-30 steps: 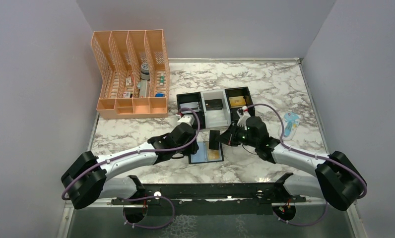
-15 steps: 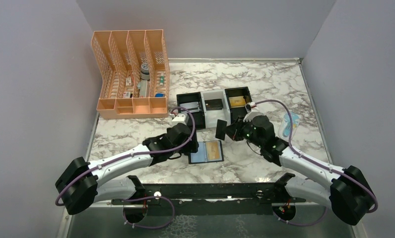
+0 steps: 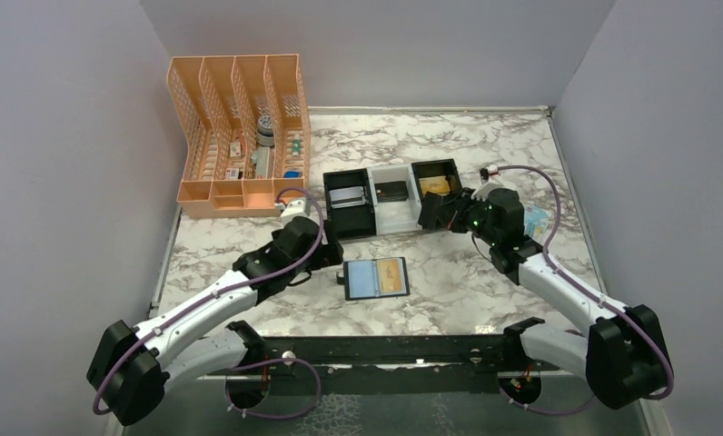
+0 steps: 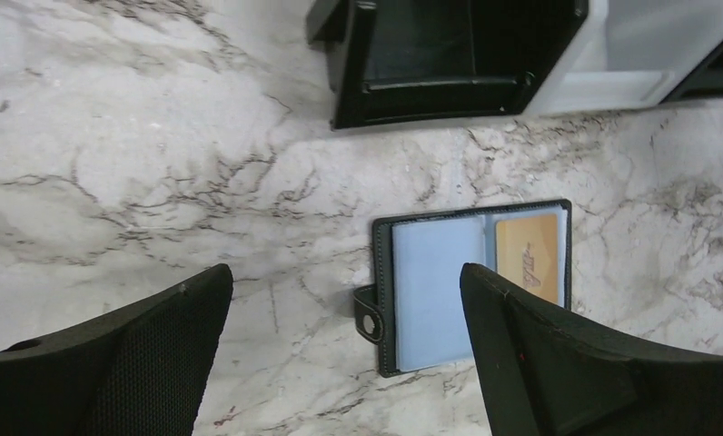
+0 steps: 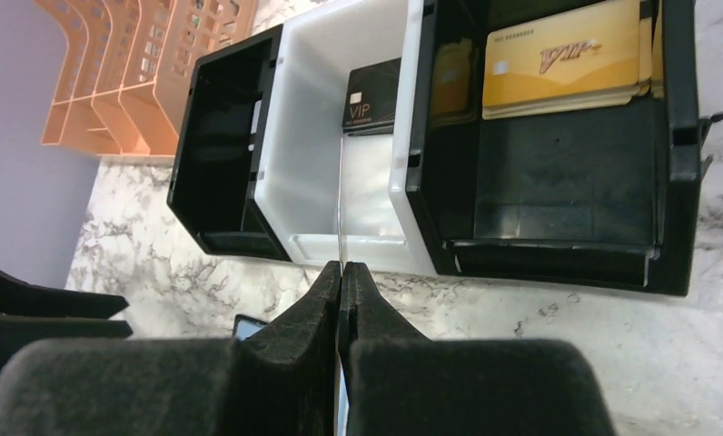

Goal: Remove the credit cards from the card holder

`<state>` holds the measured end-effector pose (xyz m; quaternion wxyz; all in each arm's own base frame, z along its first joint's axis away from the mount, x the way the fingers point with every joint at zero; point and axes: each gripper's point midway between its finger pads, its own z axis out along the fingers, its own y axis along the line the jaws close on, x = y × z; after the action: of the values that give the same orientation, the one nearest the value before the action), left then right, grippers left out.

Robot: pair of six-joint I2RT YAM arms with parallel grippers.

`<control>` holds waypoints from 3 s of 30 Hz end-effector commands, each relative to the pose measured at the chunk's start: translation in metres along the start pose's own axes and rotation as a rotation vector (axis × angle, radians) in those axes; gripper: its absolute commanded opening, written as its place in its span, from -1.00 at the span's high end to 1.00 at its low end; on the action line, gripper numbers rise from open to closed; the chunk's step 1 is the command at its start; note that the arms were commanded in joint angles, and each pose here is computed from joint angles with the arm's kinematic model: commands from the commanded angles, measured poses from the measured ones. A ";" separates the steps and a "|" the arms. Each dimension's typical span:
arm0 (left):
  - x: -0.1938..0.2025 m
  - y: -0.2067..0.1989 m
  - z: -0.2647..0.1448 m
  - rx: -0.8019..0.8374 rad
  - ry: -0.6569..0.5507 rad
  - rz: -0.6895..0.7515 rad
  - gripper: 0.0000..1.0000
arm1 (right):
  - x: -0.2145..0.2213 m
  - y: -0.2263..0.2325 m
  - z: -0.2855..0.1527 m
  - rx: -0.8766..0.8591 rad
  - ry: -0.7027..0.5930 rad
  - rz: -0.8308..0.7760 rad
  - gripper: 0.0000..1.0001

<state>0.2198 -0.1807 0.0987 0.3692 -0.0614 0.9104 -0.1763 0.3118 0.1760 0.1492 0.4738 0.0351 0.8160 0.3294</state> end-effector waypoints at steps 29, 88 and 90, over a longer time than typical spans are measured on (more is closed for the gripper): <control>-0.004 0.029 -0.003 -0.036 0.022 -0.037 -0.99 | -0.046 0.055 0.079 -0.156 -0.082 -1.089 0.98; -0.008 0.023 -0.011 -0.010 0.022 -0.028 -0.99 | 0.028 -0.010 0.180 -0.270 0.344 -1.619 0.96; -0.008 0.023 -0.011 -0.011 0.023 -0.028 -0.99 | 0.030 -0.009 0.181 -0.273 0.359 -1.606 0.92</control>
<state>0.2191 -0.1527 0.0972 0.3576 -0.0805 0.9147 -0.1704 0.4458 0.2663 0.0742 0.4532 -0.6513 0.6082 -0.0246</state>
